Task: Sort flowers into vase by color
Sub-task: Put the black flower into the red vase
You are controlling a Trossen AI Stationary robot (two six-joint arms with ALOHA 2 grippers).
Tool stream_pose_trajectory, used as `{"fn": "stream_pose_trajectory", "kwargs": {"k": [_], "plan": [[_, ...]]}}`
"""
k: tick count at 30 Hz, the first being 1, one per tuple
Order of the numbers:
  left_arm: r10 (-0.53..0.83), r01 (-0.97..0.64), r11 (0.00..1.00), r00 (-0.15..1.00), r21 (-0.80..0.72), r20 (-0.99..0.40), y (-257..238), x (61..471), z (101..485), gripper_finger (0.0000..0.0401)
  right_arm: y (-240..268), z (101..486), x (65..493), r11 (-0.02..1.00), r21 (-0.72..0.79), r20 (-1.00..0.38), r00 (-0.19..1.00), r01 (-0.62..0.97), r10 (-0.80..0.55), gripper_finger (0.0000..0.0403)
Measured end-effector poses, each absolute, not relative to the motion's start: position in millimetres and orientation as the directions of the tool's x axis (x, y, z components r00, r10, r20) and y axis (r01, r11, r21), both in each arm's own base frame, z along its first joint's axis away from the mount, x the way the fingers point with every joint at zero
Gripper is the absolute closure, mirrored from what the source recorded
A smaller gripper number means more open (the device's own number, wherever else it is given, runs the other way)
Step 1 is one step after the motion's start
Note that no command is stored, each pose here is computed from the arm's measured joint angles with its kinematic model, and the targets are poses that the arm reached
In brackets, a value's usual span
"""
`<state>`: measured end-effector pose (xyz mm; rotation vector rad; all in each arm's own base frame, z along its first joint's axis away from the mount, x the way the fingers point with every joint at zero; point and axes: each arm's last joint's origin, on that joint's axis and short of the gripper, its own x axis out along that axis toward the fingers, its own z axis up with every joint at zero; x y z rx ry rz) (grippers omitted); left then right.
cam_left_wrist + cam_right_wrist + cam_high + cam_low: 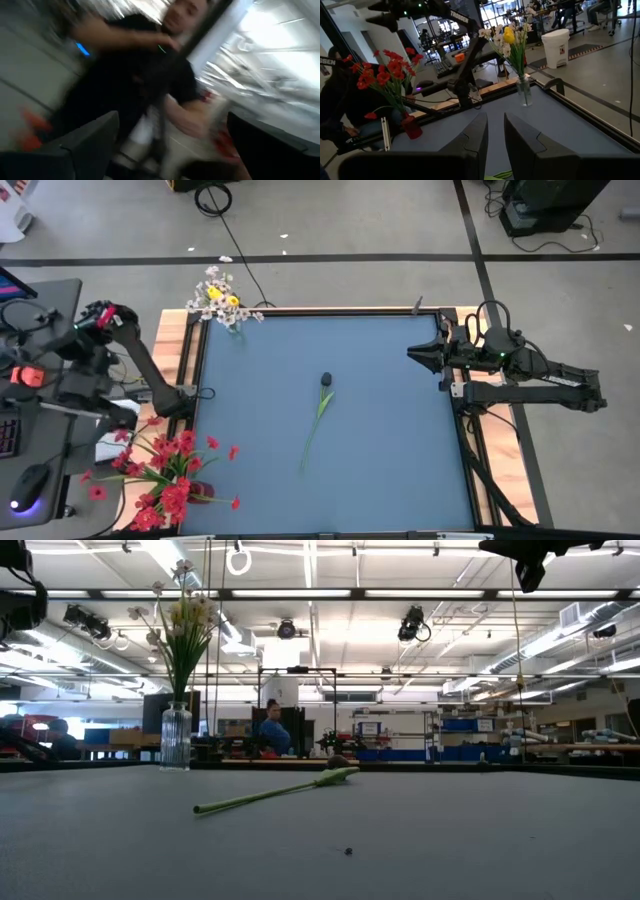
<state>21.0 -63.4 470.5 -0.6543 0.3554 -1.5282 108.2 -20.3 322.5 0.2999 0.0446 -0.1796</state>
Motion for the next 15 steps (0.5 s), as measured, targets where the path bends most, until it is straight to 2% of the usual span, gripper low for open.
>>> {"fn": "stream_pose_trajectory", "kwargs": {"k": [3,6,11,15], "plan": [[-0.954,0.876,0.123,0.234,-0.467,0.189,-66,31,480,0.0023,-20,322,108,0.939,0.290,-0.070,0.983,0.183,-0.170,0.0330],[-0.882,0.849,0.367,0.447,-0.381,0.147,-71,44,484,0.0023,-20,322,108,0.939,0.290,-0.070,0.983,0.183,-0.170,0.0330],[-0.644,0.620,0.705,0.763,-0.345,0.056,-79,77,490,0.0023,-20,322,108,0.940,0.290,-0.070,0.983,0.183,-0.170,0.0330],[-0.425,0.392,0.856,0.905,-0.337,-0.026,-84,119,491,0.0026,-20,322,108,0.940,0.290,-0.070,0.983,0.183,-0.170,0.0330]]}}
